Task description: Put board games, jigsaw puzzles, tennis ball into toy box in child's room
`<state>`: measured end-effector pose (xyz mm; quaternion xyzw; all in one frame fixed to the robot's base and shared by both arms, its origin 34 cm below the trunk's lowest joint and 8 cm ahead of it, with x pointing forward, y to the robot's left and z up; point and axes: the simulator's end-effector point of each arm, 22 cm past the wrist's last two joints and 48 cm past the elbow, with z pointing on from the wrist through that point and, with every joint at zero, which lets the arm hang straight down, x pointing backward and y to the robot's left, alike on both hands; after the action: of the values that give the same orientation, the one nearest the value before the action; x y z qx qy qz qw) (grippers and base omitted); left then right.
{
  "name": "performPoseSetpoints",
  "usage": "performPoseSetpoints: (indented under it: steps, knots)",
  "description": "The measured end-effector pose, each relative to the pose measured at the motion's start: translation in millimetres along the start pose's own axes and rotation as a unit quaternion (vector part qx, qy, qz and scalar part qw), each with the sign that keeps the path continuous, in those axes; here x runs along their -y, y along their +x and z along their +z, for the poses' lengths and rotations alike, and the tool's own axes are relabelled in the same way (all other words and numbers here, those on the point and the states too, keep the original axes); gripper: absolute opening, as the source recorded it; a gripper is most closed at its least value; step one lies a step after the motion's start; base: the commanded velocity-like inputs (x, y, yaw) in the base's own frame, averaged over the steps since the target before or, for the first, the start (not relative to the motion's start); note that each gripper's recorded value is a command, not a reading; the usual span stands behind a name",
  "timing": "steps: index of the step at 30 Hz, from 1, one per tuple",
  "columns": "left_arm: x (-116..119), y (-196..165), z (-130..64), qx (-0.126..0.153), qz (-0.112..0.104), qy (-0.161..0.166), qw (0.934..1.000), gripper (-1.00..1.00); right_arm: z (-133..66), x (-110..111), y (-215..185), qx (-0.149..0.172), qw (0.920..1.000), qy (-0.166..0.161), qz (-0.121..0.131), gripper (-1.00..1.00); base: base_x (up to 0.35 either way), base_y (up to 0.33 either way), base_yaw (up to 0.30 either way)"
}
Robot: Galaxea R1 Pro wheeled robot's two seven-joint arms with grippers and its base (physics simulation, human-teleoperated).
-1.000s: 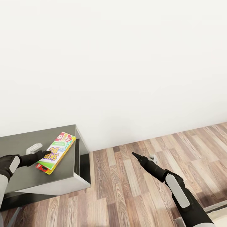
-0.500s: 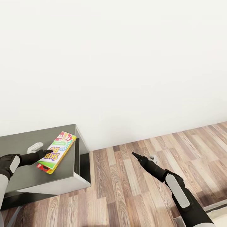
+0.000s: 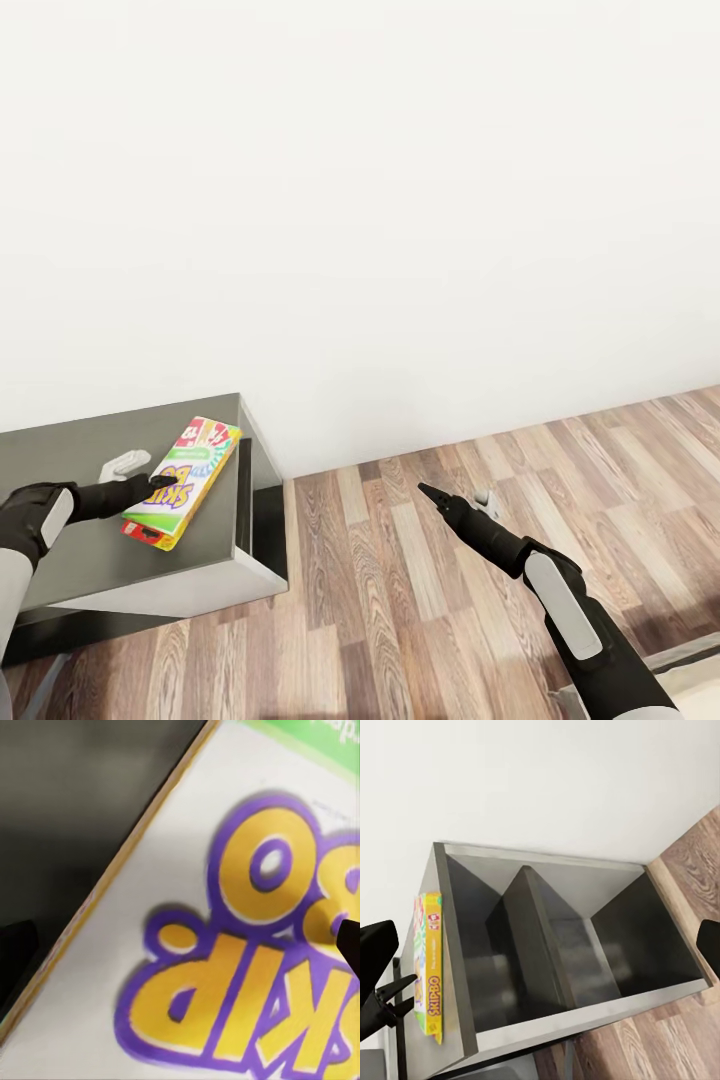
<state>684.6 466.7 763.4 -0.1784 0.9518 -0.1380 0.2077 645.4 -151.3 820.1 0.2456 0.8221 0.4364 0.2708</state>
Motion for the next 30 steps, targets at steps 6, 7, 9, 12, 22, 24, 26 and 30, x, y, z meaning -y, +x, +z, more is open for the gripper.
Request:
performPoseSetpoints:
  steps: [6,7,9,12,22,24,26,30]
  knots:
    - [0.5,0.1,0.1,0.000,0.000,0.001,1.0000,1.00,0.0,0.1,0.0,0.000,1.0000,0.000,0.000,1.00,0.000,0.000,0.000]
    - [1.7,0.2,0.2,-0.001,0.000,0.004,1.0000,1.00,0.0,0.0,-0.1,0.000,1.0000,0.000,0.000,1.00,0.000,0.000,0.000]
    - [5.5,1.5,0.4,-0.002,-0.001,0.013,0.9999,1.00,0.0,0.0,-0.1,0.000,1.0000,0.000,0.000,1.00,0.000,0.000,0.000]
    - [15.5,4.7,0.9,-0.006,-0.003,0.036,0.9993,1.00,0.0,0.0,-0.2,0.000,1.0000,0.000,0.000,1.00,0.000,0.000,0.000]
    - [21.0,7.1,0.9,-0.009,-0.002,0.050,0.9987,1.00,0.0,0.0,-0.1,0.000,1.0000,0.000,0.000,1.00,0.000,0.000,0.000]
    - [21.3,7.4,1.0,-0.009,-0.002,0.050,0.9987,1.00,0.0,-0.1,-0.1,0.000,1.0000,0.000,0.000,1.00,0.000,0.000,0.000]
    - [21.3,7.4,1.0,-0.009,-0.002,0.050,0.9987,1.00,0.0,-0.1,-0.1,0.000,1.0000,0.000,0.000,1.00,0.000,0.000,0.000]
    - [21.3,7.4,1.0,-0.009,-0.002,0.050,0.9987,1.00,0.0,-0.1,0.0,0.000,1.0000,0.000,0.000,1.00,0.000,0.000,0.000]
